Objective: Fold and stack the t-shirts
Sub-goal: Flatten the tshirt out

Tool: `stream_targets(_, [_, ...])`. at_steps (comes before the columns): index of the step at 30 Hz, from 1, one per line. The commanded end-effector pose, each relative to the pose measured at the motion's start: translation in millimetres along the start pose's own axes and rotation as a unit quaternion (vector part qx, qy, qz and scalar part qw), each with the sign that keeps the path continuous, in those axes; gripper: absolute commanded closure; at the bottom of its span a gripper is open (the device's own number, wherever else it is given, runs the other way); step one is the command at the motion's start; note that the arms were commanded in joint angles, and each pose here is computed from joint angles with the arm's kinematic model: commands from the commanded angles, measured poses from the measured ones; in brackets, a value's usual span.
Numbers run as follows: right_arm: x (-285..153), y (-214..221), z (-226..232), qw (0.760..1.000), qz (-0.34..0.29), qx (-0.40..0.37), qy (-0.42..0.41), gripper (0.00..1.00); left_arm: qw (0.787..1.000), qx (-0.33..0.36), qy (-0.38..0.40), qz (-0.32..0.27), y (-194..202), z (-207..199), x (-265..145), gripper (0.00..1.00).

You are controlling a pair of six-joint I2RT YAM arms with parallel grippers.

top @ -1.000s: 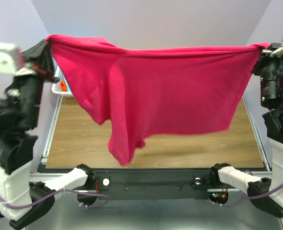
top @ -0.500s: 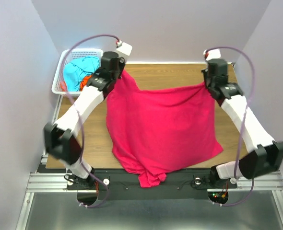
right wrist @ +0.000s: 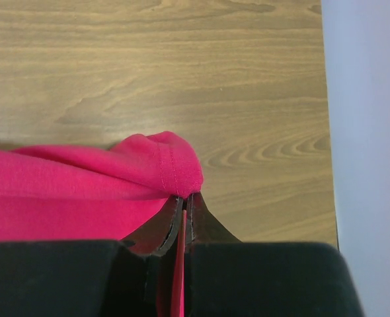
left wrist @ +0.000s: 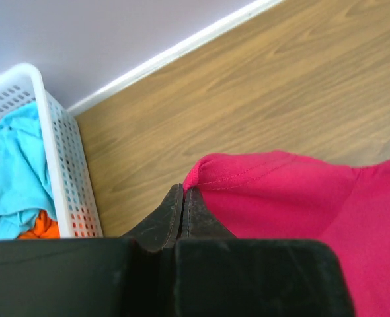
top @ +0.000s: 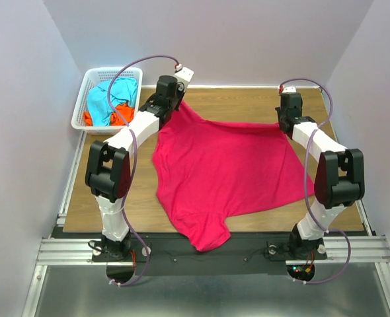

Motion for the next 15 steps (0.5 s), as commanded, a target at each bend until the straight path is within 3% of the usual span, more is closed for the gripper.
stream_targets(1, [11.1, -50.2, -1.5, 0.996, -0.077, 0.047, -0.004, 0.99, 0.994, -0.028, -0.039, -0.094, -57.2, 28.7, -3.1, 1.00])
stream_targets(15, [53.0, -65.8, -16.1, 0.994, -0.080, 0.067, 0.030, 0.99, 0.993, -0.028, -0.057, -0.100, -67.5, 40.7, 27.5, 1.00])
Point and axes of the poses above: each gripper's point midway between its finger pads, its own x axis out along the fingers, its own z axis along the line the jaws close on, y = z × x, the point moved 2 cm from there along -x, back along the fingers, and after that the axes turned 9 degrees about x, right-handed, at the moved point
